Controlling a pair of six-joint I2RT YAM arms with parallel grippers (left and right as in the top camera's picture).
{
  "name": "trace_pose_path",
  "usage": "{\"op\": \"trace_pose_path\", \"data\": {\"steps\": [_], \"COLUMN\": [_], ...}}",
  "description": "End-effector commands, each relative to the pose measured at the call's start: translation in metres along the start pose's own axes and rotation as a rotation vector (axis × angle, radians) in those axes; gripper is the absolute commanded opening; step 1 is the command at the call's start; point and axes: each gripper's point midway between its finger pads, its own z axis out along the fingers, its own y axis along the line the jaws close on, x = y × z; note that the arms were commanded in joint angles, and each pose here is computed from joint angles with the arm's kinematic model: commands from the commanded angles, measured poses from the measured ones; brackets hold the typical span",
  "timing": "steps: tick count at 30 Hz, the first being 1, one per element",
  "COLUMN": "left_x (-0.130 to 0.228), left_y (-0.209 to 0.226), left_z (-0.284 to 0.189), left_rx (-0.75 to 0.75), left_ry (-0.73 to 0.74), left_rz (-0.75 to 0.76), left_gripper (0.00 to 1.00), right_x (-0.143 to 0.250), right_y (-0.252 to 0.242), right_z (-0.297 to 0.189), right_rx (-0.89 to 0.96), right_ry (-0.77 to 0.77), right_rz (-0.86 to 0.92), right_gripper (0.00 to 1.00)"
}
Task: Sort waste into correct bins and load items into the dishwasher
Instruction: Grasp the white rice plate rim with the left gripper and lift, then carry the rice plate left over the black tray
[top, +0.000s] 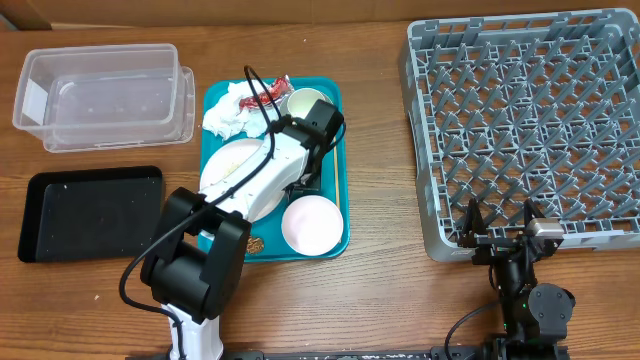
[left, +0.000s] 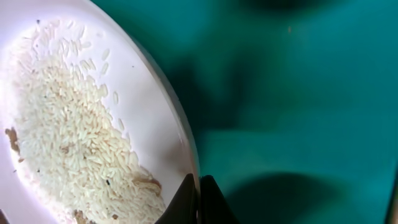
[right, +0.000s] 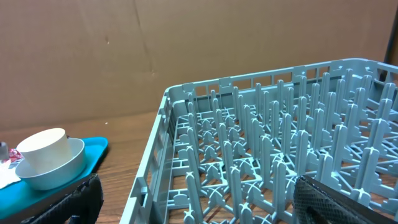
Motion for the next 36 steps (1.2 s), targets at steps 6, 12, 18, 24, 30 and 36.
{"op": "trace_pose_path", "data": {"steps": [6,12,18,24,30,36], "left_x": [-0.029,-0.032,-0.036,-0.042,-0.042,-0.039], "left_y": [0.015,0.030,0.051,0.078,0.126,0.171], "left_z": [-0.028,-0.048,-0.068,-0.079,-0.078,-0.074], "left_rx": [-0.080,-0.173,-0.248,-0.268,-0.285,-0.213], "left_ry": [-0.068,-0.083,-0.080,-0.046,0.003,0.058], "left_rz": [-0.014,0.013,0.016,-0.035,-0.143,-0.303], "left_gripper": [0.04,0.04,0.04,0.04,0.04,0.04], "right_x": [0.002,0.002,0.002,0.002,0.002,0.002], "right_y": [-0.002,-0.002,-0.002,-0.002,-0.002,-0.002], "right_z": [0.000,0.000,0.000,0.000,0.000,0.000], "right_rx": [0.010,0.010,0.010,0.010,0.010,0.010], "right_ry": [-0.004,-0.004,-0.004,-0.004,-0.004,-0.004], "right_rz": [0.007,0.007,0.007,0.007,0.007,0.007], "right_gripper": [1.00,1.00,1.00,1.00,1.00,1.00]}}
